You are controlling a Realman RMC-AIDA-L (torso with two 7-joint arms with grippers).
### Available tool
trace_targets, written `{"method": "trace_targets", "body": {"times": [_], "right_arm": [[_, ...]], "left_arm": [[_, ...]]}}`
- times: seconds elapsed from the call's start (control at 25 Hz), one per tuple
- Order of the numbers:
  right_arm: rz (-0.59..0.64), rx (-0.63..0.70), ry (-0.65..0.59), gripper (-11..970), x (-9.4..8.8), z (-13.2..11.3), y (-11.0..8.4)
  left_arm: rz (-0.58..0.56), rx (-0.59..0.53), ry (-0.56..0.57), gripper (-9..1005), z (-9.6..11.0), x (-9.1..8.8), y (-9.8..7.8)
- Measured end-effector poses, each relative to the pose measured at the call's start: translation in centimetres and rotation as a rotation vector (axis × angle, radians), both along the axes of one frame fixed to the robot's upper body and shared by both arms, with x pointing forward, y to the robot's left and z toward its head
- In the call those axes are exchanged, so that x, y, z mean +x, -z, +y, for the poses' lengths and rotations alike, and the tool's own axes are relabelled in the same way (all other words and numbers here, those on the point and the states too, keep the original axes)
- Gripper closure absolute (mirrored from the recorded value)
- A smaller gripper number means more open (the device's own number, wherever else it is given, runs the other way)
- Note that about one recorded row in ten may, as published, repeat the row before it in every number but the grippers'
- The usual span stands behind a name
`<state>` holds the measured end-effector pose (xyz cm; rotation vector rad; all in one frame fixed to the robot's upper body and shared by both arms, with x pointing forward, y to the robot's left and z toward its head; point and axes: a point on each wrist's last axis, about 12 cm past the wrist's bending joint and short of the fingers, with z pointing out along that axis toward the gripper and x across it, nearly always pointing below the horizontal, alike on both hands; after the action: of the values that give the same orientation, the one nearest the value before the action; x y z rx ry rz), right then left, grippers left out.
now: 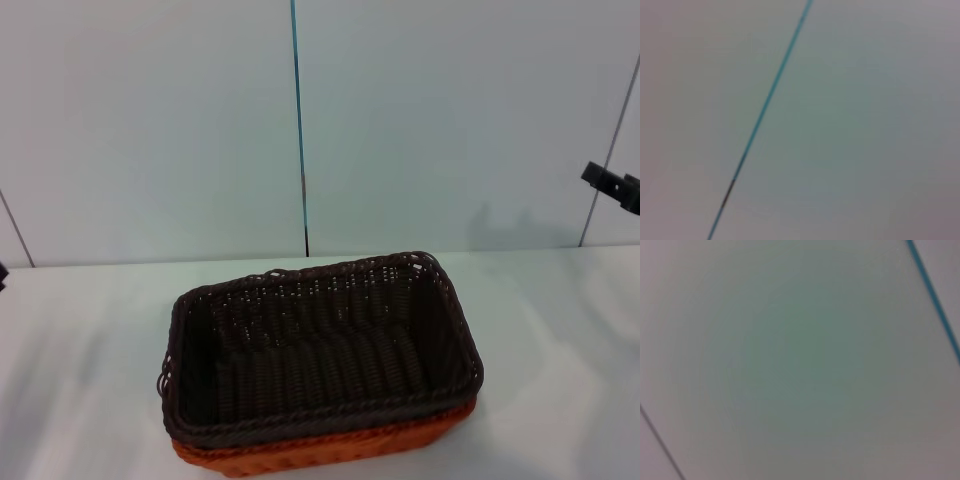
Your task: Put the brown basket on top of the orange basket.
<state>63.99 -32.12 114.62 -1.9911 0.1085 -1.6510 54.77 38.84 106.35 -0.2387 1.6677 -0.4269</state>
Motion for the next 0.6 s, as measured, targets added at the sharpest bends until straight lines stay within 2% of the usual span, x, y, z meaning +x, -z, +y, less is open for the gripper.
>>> {"method": "trace_targets", "body": {"times": [0.32,0.48,0.6], "right_arm": [[0.062,-0.049,0.038,240,-0.1,-0.3,2.2],[0.039,-0.153,0.024,242,-0.4,0.0,3.1],[0.005,-0.137,0.016,244,-0.7,0.0,3.3]], "left_arm": [[-0.063,0.059,0.071,122,-2.8,1.8,-0.2],[-0.071,0.058,0.154,122,-4.8,3.0,-0.5],[-0.091,0.035,0.196,122,-5.9,3.5,-0.9]]}}
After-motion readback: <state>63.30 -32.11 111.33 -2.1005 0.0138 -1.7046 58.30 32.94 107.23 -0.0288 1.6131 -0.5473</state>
